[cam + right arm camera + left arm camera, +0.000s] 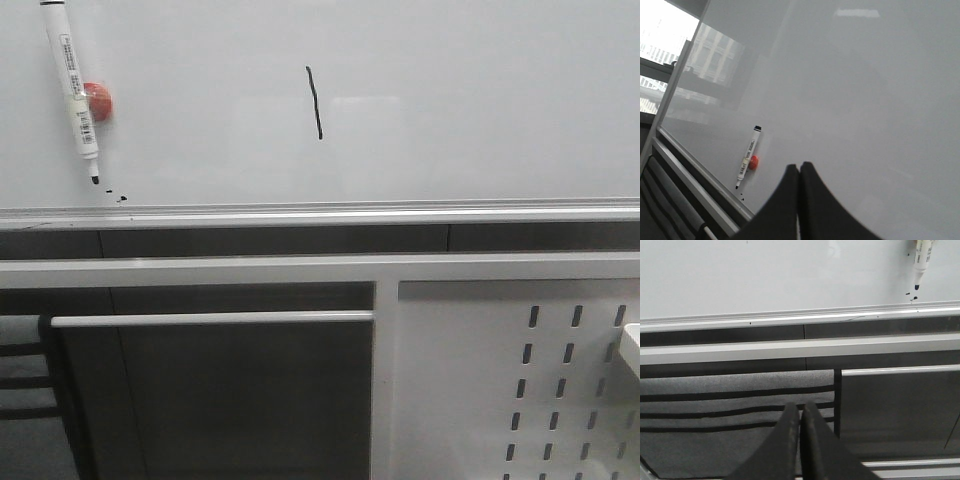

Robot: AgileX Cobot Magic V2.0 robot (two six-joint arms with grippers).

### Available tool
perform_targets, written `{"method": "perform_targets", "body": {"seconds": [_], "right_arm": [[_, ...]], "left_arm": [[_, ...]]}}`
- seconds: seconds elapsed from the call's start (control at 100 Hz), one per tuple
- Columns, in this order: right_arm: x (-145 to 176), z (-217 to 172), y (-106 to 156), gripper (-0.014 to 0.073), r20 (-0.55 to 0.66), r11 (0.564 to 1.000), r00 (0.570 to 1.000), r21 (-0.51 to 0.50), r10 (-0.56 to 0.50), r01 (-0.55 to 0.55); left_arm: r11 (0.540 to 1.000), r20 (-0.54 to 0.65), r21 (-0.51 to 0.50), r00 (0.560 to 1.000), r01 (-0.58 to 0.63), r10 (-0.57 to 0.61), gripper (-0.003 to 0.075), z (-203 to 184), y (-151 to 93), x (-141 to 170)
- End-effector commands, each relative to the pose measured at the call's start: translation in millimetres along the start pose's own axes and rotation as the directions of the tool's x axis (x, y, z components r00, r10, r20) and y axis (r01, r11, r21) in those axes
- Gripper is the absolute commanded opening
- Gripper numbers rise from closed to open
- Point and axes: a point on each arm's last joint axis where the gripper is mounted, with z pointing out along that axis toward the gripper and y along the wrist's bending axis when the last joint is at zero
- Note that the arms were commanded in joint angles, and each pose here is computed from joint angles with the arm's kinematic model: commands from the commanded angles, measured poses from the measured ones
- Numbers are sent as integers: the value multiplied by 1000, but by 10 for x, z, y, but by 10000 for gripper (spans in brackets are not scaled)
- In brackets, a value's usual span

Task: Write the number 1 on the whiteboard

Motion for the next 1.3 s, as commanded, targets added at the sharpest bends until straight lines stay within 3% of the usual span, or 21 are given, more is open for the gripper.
{"method": "perform_targets", "body": {"seconds": [0.0,0.19,0.25,0.41,0.58,0.78,1.07,1.29], "right_arm": [[-77,37,-42,-69,52,998,998,44,32,-34],[187,-29,-44,-69,-87,983,989,155,116,-101],[298,-66,-51,-69,-143,965,972,213,188,-155],[535,-182,-124,-69,-248,873,900,430,357,-228],[639,-313,-227,-69,-323,781,857,610,401,-135],[658,-469,-216,-69,-395,733,831,679,391,-23],[766,-663,-96,-69,-505,704,715,710,484,25],[765,-660,-95,-69,-509,711,716,703,477,26]], "left_arm": [[1000,51,3,999,-1,1,-21,6,-11,27],[1000,51,3,999,-1,1,-21,6,-11,27],[1000,51,3,999,-1,1,-21,6,-11,27],[1000,51,3,999,-1,1,-21,6,-11,27],[1000,51,3,999,-1,1,-21,6,-11,27],[1000,51,3,999,-1,1,-21,6,-11,27],[1000,51,3,999,-1,1,-21,6,-11,27],[1000,51,3,999,-1,1,-21,6,-11,27]]}}
